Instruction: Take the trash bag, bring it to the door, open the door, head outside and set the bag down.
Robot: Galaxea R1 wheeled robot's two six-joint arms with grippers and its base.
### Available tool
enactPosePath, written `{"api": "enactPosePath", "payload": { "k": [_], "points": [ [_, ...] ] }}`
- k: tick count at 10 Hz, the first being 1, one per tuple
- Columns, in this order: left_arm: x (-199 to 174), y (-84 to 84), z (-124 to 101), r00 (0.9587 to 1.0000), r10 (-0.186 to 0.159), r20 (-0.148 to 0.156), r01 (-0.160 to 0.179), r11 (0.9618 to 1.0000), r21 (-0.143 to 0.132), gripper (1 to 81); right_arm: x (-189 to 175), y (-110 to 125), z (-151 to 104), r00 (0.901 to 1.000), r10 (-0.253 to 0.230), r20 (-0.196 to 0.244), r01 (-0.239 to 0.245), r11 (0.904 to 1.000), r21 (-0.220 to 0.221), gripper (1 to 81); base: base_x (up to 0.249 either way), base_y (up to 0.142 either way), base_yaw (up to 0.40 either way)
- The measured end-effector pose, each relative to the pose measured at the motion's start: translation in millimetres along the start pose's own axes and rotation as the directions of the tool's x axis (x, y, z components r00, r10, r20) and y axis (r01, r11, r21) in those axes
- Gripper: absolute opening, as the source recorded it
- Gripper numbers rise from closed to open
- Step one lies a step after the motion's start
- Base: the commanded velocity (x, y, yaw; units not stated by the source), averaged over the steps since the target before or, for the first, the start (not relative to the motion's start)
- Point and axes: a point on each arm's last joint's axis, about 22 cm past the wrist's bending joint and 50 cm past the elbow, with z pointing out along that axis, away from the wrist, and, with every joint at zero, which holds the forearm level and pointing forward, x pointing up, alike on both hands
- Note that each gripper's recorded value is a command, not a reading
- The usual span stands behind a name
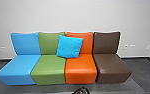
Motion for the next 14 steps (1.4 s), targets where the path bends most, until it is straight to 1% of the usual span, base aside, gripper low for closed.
{"api": "enactPosePath", "payload": {
  "k": [1,2,3,5,6,7,8,9,10,11,13,14],
  "points": [
    [8,15.8,8,0.9999,0.015,-0.006,-0.015,0.9997,-0.02,81.1,7,2,4,0.9999,-0.01,-0.011,0.01,1.0,0.002,81.1,0.0,0.0,0.0],
    [20,30.7,13,0.9995,0.027,-0.019,-0.028,0.9988,-0.04,81.1,11,3,8,0.9996,-0.017,-0.021,0.017,0.9999,0.004,81.1,0.0,0.0,0.0],
    [36,38.4,14,0.9989,0.025,-0.039,-0.027,0.9982,-0.054,81.1,15,4,12,0.9992,-0.025,-0.031,0.026,0.9996,0.008,81.1,0.0,0.0,0.0],
    [65,38.0,12,0.9963,0.012,-0.085,-0.018,0.9974,-0.069,81.1,18,7,23,0.9983,-0.038,-0.045,0.039,0.9991,0.018,81.1,0.0,0.0,0.0],
    [70,43.1,14,0.9954,0.021,-0.093,-0.03,0.9956,-0.089,81.1,18,10,29,0.9978,-0.042,-0.05,0.043,0.9989,0.019,81.1,0.0,0.0,0.0],
    [70,55.5,17,0.9948,0.037,-0.094,-0.049,0.9912,-0.123,81.1,21,13,34,0.9969,-0.05,-0.06,0.051,0.9985,0.02,81.1,0.0,0.0,0.0],
    [71,69.5,20,0.9938,0.055,-0.097,-0.069,0.985,-0.158,81.1,25,16,39,0.9958,-0.058,-0.072,0.059,0.998,0.022,81.1,0.0,0.0,0.0],
    [71,78.4,24,0.9929,0.066,-0.099,-0.083,0.9799,-0.181,81.1,28,19,44,0.9948,-0.063,-0.08,0.065,0.9976,0.023,81.1,0.0,0.0,0.0],
    [72,78.9,31,0.9926,0.067,-0.101,-0.086,0.9782,-0.189,81.1,28,23,51,0.9949,-0.062,-0.079,0.064,0.9977,0.023,81.1,0.0,0.0,0.0],
    [74,75.7,43,0.9934,0.063,-0.096,-0.081,0.9783,-0.191,81.1,25,31,61,0.9963,-0.054,-0.067,0.056,0.9982,0.021,81.1,0.0,0.0,0.0],
    [85,62.4,77,0.9947,0.042,-0.094,-0.057,0.9839,-0.17,81.1,20,51,87,0.9988,-0.032,-0.036,0.033,0.9993,0.017,81.1,0.0,0.0,0.0],
    [90,54.2,92,0.9957,0.032,-0.087,-0.046,0.9864,-0.158,81.1,15,60,101,0.9996,-0.022,-0.018,0.022,0.9996,0.015,81.1,0.0,0.0,0.0]
  ]
}}
